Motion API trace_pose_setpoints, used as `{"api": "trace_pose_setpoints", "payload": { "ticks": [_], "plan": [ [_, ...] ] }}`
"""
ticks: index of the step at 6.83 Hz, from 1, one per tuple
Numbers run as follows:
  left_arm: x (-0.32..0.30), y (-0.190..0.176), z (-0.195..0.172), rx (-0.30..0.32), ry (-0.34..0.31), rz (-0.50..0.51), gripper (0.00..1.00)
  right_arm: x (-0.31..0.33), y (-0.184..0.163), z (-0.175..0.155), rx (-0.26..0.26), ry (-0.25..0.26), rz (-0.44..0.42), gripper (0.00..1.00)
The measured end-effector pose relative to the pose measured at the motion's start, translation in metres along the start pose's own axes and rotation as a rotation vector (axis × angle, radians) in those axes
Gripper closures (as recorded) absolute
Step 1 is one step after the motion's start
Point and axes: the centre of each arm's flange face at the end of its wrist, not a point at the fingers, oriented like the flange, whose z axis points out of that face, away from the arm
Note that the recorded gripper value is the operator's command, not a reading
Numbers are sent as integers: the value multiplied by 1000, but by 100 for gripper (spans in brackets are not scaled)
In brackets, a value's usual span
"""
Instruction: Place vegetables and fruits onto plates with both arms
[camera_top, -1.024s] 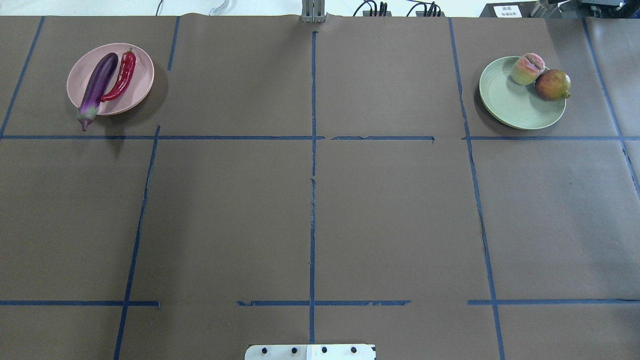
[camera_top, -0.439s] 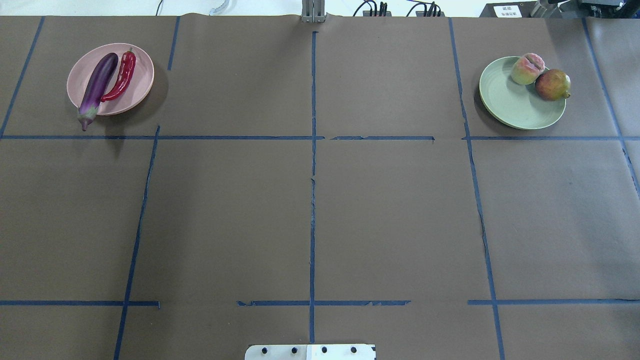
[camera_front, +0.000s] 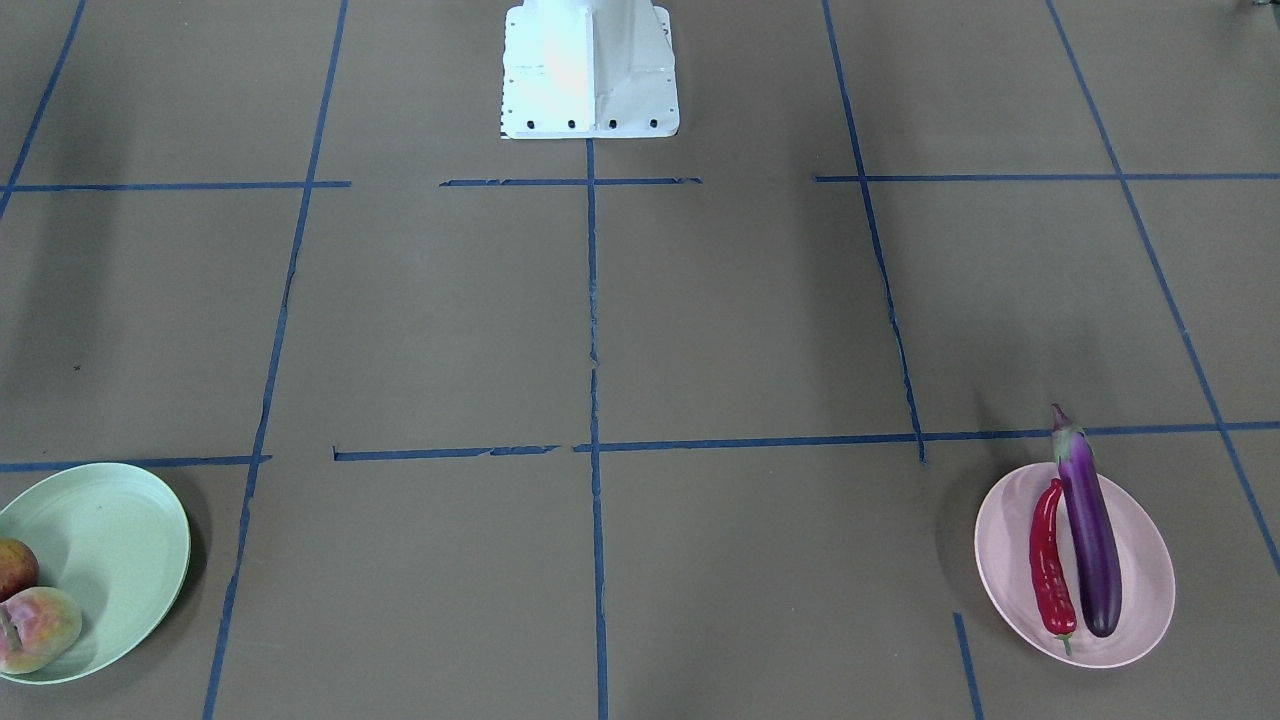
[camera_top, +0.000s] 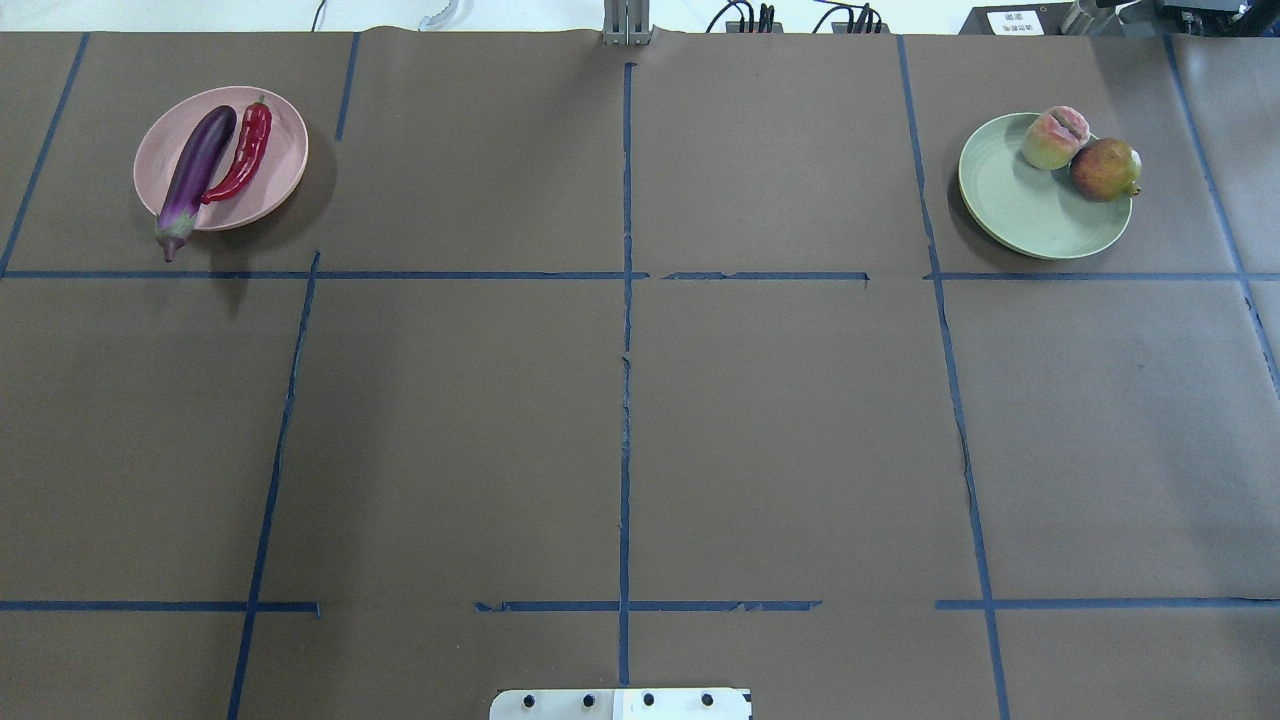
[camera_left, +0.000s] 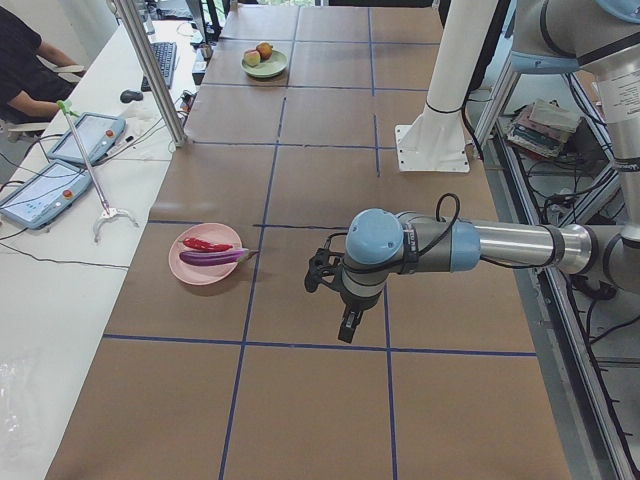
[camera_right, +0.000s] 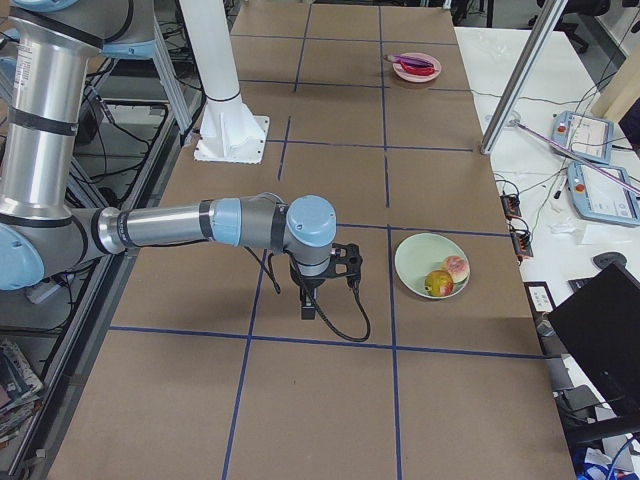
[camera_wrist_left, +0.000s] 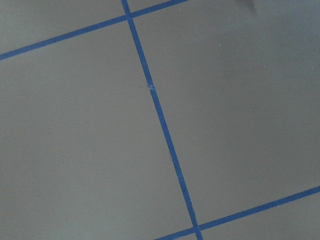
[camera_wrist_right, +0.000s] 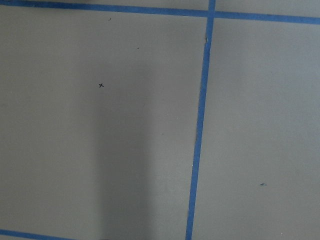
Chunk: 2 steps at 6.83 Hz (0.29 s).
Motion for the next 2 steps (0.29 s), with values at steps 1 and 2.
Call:
{"api": "trace_pose_setpoints", "payload": {
  "ticks": [1, 2],
  "plan": [
    [-3, -3, 0, -28, -18, -14, 0, 1, 7, 2, 1, -33, -31, 0],
    [-5, -4, 1, -50, -29, -27, 0, 1, 10, 1, 5, -38, -52, 0]
  ]
}}
